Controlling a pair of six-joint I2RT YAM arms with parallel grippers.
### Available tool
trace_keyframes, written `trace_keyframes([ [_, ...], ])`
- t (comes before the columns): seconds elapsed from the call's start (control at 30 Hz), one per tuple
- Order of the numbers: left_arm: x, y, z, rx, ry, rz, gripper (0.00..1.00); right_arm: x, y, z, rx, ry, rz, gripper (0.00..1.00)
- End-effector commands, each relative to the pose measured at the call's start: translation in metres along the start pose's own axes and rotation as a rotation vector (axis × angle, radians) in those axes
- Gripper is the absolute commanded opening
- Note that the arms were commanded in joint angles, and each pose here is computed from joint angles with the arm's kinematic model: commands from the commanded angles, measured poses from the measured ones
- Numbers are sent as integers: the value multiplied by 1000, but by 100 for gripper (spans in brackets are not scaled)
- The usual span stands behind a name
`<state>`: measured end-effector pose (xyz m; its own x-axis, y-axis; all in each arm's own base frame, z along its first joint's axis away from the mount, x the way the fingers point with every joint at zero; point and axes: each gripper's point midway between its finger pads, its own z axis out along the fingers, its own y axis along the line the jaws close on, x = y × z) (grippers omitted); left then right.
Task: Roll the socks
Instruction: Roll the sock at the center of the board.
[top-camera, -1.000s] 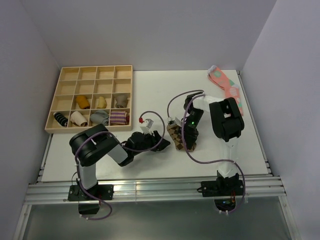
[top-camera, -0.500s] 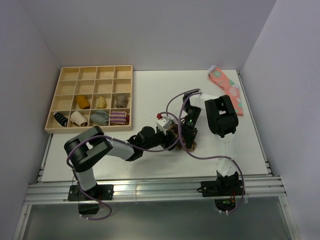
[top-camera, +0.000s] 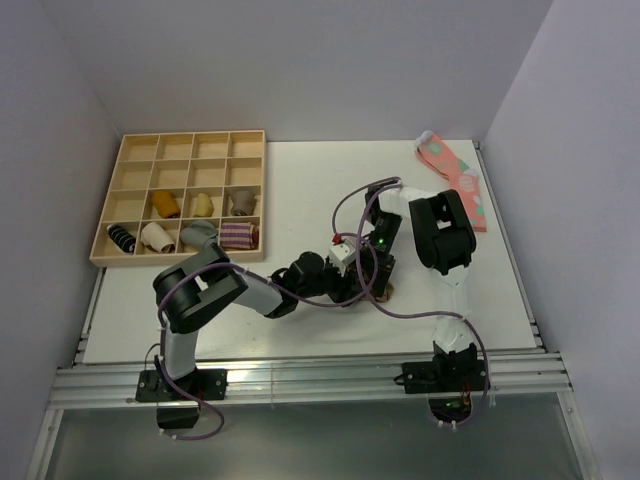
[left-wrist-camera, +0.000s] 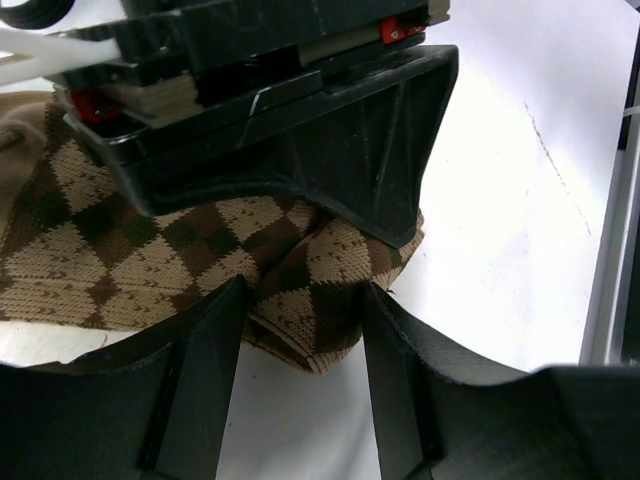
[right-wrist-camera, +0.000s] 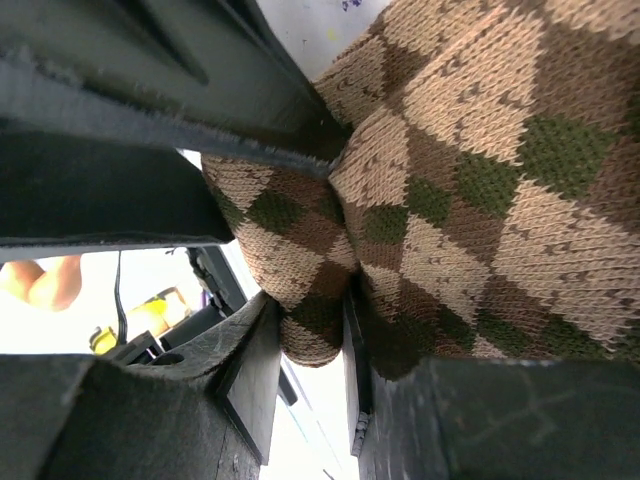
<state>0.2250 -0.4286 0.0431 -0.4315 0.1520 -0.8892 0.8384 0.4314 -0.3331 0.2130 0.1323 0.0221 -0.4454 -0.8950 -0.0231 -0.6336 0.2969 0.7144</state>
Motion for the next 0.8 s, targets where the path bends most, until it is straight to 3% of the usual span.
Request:
trace_keyframes([
  [0.0, 1, -7, 8, 48, 6, 27, 55, 10, -20, -1, 52, 80, -8, 18],
  [0.07, 6, -8, 10, 56, 12, 17, 54, 10, -20, -1, 53, 77, -7, 18],
  [0.2, 16, -8, 15, 63, 39, -37, 40, 6, -23, -2, 75, 61, -10, 19],
  [0.3, 26, -10, 18, 75, 61, -90, 17, 3, -25, -3, 97, 39, -16, 19],
  [0.4, 34, -13, 18, 87, 68, -152, 0, -3, -23, -5, 119, 2, -16, 23],
  [0.53, 47, -12, 15, 76, 101, -226, 0, -7, -25, -7, 162, -40, -27, 36],
  [0.77, 77, -5, 14, 7, 215, -360, 0, -24, -33, -24, 247, -185, -11, 47],
])
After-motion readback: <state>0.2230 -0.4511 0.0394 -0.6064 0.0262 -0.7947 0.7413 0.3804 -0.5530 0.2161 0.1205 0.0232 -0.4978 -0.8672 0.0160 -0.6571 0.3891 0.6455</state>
